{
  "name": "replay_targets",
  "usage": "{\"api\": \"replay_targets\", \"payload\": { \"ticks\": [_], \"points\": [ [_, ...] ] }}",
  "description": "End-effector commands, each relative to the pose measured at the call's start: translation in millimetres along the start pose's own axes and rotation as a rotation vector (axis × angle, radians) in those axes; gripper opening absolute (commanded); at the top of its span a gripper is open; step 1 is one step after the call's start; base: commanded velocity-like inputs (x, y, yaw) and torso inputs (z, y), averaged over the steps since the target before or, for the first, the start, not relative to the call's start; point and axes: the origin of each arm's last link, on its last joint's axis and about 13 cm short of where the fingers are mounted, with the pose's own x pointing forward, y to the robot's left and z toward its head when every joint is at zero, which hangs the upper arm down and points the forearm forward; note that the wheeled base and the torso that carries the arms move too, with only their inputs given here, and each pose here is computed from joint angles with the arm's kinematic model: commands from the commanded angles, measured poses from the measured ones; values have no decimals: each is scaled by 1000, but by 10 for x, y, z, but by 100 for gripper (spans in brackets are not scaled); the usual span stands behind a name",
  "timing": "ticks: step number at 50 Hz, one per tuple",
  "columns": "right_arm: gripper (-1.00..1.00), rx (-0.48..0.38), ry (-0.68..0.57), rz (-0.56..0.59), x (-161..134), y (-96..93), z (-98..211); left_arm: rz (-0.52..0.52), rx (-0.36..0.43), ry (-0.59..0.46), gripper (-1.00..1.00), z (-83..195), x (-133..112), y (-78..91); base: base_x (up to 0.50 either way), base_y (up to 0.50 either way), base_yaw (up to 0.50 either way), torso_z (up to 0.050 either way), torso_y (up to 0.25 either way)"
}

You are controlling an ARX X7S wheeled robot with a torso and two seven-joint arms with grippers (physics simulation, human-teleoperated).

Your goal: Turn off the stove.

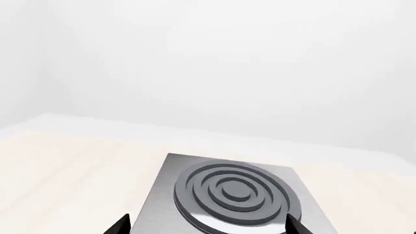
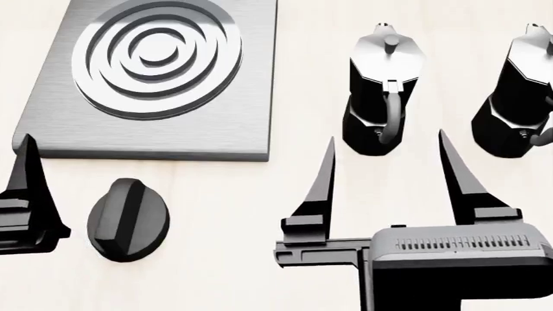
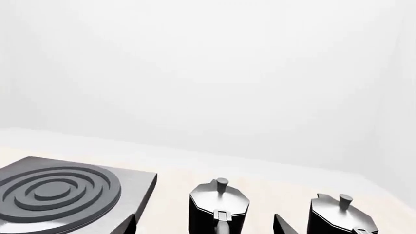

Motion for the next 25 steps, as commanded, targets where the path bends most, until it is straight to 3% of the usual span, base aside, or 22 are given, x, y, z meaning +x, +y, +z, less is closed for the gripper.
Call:
{"api": "replay_targets", "payload": {
  "ticks": [1, 25],
  "points": [
    [100, -4, -13, 1, 16, -10, 40, -7, -4, -13, 100, 45, 1, -8, 0, 0, 0, 0, 0],
    [100, -7, -45, -4, 27, -33, 124, -12, -19, -46, 100, 152, -8, -13, 0, 0, 0, 0, 0]
  ]
}}
